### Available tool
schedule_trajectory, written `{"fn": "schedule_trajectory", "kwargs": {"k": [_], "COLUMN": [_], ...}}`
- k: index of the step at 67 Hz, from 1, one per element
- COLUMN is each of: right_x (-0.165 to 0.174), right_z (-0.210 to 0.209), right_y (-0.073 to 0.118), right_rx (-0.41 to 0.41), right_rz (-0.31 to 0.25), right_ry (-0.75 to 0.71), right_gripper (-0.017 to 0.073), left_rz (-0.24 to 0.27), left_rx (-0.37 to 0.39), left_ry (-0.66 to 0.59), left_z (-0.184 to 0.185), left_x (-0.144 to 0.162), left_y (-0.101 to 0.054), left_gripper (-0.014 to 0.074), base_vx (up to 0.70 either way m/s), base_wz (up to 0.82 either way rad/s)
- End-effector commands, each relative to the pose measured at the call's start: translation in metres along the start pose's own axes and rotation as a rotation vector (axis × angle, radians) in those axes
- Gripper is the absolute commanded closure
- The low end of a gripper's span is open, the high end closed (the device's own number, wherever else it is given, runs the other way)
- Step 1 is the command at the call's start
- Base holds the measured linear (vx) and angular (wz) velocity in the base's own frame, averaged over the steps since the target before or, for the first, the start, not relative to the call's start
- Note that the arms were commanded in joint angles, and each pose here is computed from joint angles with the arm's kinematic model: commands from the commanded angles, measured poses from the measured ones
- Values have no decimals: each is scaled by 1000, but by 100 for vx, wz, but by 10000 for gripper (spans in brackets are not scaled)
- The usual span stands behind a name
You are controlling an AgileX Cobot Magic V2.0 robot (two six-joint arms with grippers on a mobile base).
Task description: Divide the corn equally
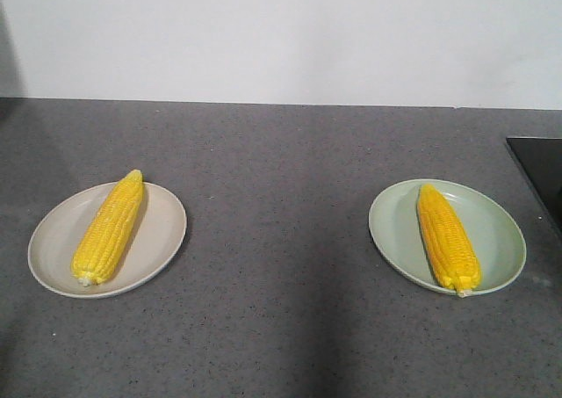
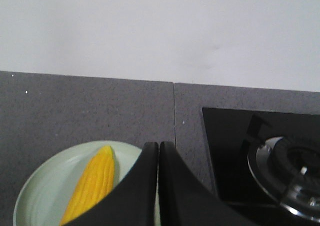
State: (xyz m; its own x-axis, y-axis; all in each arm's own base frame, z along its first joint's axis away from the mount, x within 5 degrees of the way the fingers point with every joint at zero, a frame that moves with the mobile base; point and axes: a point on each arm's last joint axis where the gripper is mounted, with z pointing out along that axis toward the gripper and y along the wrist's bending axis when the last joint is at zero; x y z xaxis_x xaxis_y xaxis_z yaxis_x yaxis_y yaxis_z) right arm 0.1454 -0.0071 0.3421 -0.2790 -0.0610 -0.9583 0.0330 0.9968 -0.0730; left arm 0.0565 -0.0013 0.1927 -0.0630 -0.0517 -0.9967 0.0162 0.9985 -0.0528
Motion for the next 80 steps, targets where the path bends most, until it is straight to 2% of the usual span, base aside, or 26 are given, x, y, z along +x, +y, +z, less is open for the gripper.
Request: {"fn": "schedule_trajectory", "kwargs": {"k": [1,10,18,30,44,57,80], "right_x": [20,66,92,128,147,163,162], "right_z": [-9,-18,-30,-35,-39,-43,-46], "right_y": [1,5,7,10,11,12,12], "right_rx": [5,3,6,6,11,11,13], "right_rz": [6,15,14,15,-1,21,22], "right_ry": [-108,-133,-213,-219,-256,-298,-333], "right_gripper": [568,568,568,568,568,568,568], "left_rz": [-15,-15,-15,-15,-15,-15,-15], "left_rx": [3,3,3,3,3,3,3], "left_ry": [-66,-66,-66,-66,-66,-66,-66], "left_z": [0,0,0,0,0,0,0], "left_x": [2,2,2,2,2,2,2], "left_y": [0,0,0,0,0,0,0], "left_gripper": [599,599,599,599,599,599,599], "base_vx": [0,0,0,0,0,0,0], "base_wz": [0,0,0,0,0,0,0]}}
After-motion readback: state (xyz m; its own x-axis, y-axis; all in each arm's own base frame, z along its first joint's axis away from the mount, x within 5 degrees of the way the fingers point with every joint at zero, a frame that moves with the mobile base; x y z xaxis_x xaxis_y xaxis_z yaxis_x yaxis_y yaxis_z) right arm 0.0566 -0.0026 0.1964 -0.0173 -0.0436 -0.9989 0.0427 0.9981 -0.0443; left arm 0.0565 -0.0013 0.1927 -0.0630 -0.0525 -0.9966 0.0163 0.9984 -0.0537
